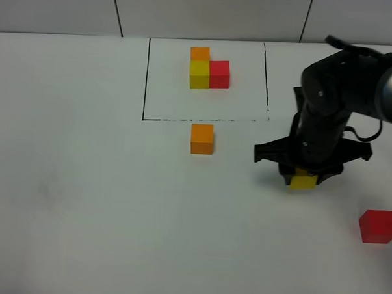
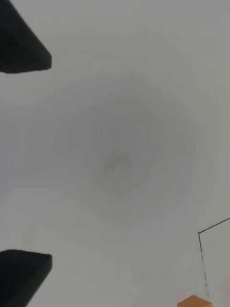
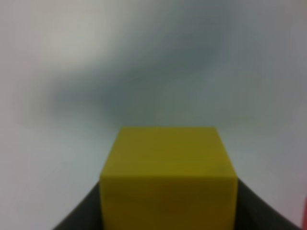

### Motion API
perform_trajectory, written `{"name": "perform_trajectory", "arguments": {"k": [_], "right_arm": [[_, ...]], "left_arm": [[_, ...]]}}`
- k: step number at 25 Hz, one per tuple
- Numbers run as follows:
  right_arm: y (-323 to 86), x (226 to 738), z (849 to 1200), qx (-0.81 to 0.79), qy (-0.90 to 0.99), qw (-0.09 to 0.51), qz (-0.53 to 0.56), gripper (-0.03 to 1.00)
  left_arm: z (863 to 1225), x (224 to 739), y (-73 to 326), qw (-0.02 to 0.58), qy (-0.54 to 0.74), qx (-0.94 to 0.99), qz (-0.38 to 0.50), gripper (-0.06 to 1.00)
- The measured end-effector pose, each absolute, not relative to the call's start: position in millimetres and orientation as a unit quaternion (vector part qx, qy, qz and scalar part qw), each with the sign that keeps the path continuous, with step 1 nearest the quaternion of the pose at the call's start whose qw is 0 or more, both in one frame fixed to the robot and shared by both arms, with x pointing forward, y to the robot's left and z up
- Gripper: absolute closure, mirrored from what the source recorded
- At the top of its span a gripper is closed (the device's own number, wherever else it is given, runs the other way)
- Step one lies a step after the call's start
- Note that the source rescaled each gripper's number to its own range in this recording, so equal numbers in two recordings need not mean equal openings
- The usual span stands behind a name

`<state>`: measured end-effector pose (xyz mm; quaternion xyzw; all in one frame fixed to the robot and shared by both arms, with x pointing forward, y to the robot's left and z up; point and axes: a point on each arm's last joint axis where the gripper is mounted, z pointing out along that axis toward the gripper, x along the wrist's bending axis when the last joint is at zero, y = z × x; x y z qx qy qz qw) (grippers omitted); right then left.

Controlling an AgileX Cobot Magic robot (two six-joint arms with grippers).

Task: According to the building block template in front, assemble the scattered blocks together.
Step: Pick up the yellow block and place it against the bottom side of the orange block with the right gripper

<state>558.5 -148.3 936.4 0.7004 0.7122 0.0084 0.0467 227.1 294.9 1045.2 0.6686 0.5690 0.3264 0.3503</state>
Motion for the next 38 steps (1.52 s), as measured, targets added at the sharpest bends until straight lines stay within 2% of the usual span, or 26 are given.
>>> {"name": "perform_trajectory", "arguments": {"k": [9, 16, 23, 32, 38], "right_arm": [[-59, 540, 955, 0.682, 0.722, 0.052, 0.101, 0.95], [-25, 562, 941, 0.688, 0.719, 0.03, 0.097, 0.95], [-8, 579, 923, 0.692, 0.715, 0.02, 0.094, 0.95], [-8, 583, 895, 0.685, 0.724, 0.034, 0.068, 0.95], [-8, 584, 894, 0.69, 0.72, 0.037, 0.069, 0.95]], "left_arm": [[1045, 227, 295, 0.35, 0.569, 0.669, 0.326, 0.24], [1045, 227, 295, 0.35, 0.569, 0.669, 0.326, 0.24], [1045, 227, 295, 0.35, 0.569, 0.669, 0.326, 0.24], [1045, 227, 295, 0.35, 0.569, 0.669, 0.326, 0.24], [1045, 227, 295, 0.35, 0.569, 0.669, 0.326, 0.24]]}}
